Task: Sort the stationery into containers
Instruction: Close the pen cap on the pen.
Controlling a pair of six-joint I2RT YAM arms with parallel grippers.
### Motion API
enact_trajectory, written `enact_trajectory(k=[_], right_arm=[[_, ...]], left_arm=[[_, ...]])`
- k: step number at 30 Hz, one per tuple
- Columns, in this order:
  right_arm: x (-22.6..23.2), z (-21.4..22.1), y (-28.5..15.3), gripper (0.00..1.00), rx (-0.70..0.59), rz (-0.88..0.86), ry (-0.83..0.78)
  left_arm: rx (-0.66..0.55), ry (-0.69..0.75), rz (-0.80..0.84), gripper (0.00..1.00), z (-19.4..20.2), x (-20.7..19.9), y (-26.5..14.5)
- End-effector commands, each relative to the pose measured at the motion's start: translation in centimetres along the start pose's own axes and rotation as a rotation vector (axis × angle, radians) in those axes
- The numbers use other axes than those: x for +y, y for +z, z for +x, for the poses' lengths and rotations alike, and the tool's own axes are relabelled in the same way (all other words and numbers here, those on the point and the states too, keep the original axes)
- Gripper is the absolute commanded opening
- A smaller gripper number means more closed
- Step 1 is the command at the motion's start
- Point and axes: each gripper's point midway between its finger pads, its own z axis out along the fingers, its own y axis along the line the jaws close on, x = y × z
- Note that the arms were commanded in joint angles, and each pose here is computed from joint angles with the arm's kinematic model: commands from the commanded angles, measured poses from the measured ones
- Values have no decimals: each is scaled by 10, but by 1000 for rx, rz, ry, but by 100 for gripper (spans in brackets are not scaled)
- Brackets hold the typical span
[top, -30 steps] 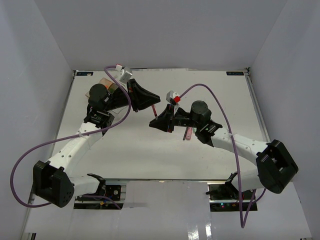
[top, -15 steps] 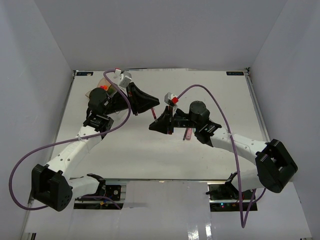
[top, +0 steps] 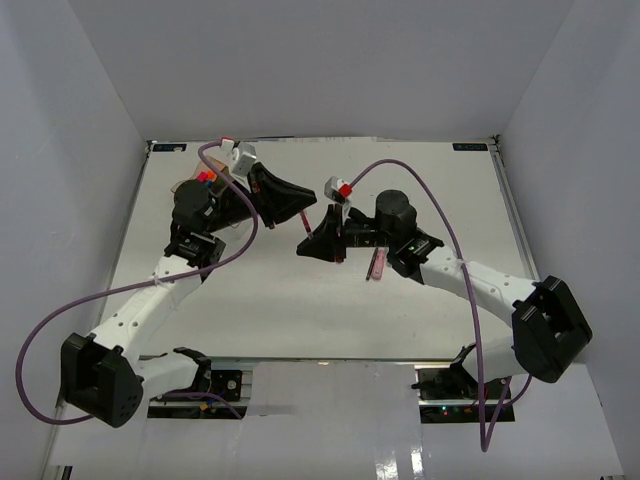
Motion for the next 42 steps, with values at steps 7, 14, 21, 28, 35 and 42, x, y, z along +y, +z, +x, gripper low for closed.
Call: enact_trajectory(k=[7,14,21,28,35,42], right_arm=[[23,-151,-21,8,-348,-9,-347],[19,-162,-26,8,-359,-14,-377],[23,-183,-34,8,-394,-18,-414],[30,-209,-36,8,-430,-32,-457],[33,-225,-41,8,-458,-36,-487],[38,-238,-46,8,-468,-49,-518]], left_arm=[[309,-267,71,0,94,-9,-15],[363,-325,103,0,107,-11,-18],[383,-338,77,0,117,-9,-17],[411,-372,75,0,131,-11,-11],[422,-406,104,0,135,-17,-9],[479,-453,110,0,150,-20,-14]])
